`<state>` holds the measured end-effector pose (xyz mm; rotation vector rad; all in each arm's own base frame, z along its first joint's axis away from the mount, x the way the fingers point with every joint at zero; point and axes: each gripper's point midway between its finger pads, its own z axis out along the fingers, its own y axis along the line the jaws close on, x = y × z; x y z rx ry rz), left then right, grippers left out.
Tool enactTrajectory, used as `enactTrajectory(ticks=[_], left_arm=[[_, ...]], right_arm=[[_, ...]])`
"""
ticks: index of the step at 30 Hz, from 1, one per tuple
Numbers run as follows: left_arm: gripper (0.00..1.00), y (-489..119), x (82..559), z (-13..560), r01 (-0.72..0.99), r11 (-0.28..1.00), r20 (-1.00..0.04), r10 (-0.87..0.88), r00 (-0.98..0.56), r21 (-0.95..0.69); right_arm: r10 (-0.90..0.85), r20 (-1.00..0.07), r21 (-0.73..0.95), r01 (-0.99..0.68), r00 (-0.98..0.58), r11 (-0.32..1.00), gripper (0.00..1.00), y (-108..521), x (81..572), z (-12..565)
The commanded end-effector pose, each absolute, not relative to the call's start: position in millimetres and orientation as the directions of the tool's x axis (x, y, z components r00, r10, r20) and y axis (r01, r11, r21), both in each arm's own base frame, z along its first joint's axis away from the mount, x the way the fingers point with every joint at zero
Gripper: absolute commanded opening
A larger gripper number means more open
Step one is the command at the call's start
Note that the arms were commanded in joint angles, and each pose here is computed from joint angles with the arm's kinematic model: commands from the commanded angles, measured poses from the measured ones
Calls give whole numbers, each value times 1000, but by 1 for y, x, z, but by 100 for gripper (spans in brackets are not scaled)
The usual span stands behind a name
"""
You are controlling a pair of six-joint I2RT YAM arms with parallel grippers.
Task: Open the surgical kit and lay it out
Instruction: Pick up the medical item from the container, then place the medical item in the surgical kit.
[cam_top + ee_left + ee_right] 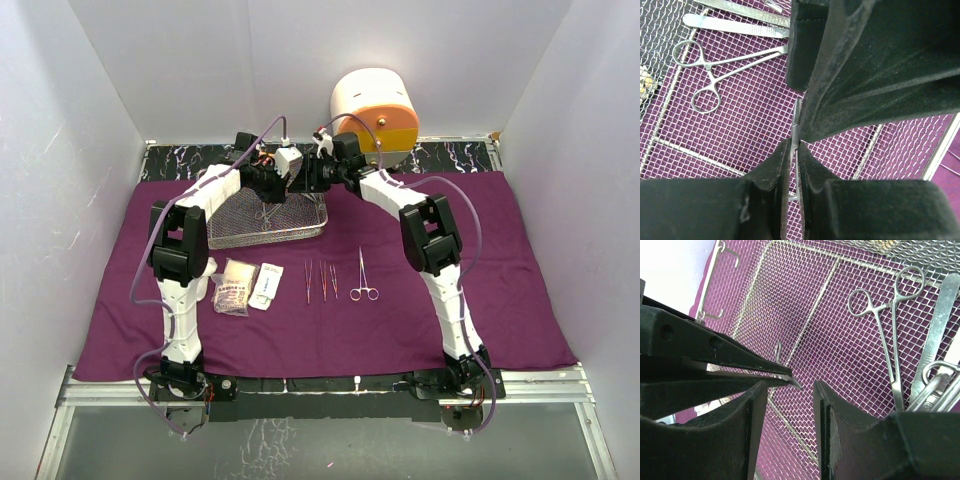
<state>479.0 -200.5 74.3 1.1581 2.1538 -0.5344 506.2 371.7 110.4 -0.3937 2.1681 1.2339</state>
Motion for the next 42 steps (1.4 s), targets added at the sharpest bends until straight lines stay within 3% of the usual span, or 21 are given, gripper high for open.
enactTrajectory(ticks=[1,18,25,32,37,42], left_arm=[[0,-207,476,124,861,508,-758,556,-341,-15],[0,-207,475,124,861,509,-759,555,-342,-15],[0,-208,476,128,859,511,-763,551,-338,-12],[0,-206,476,142,857,515,-775,545,-320,8],[33,-206,473,166,862,504,-790,548,-275,49],[49,-200,470,199,853,509,-804,552,-221,116]], right_arm=[[64,-686,648,-569,-725,507,40,382,520,128],[50,-675,661,-574,-736,483,22,395,514,123],[50,-696,651,-600,-716,465,1,396,513,139],[58,-736,621,-637,-675,457,0,391,514,168],[78,-768,595,-665,-635,452,0,377,517,200],[99,-803,567,-702,-588,431,0,355,514,242]])
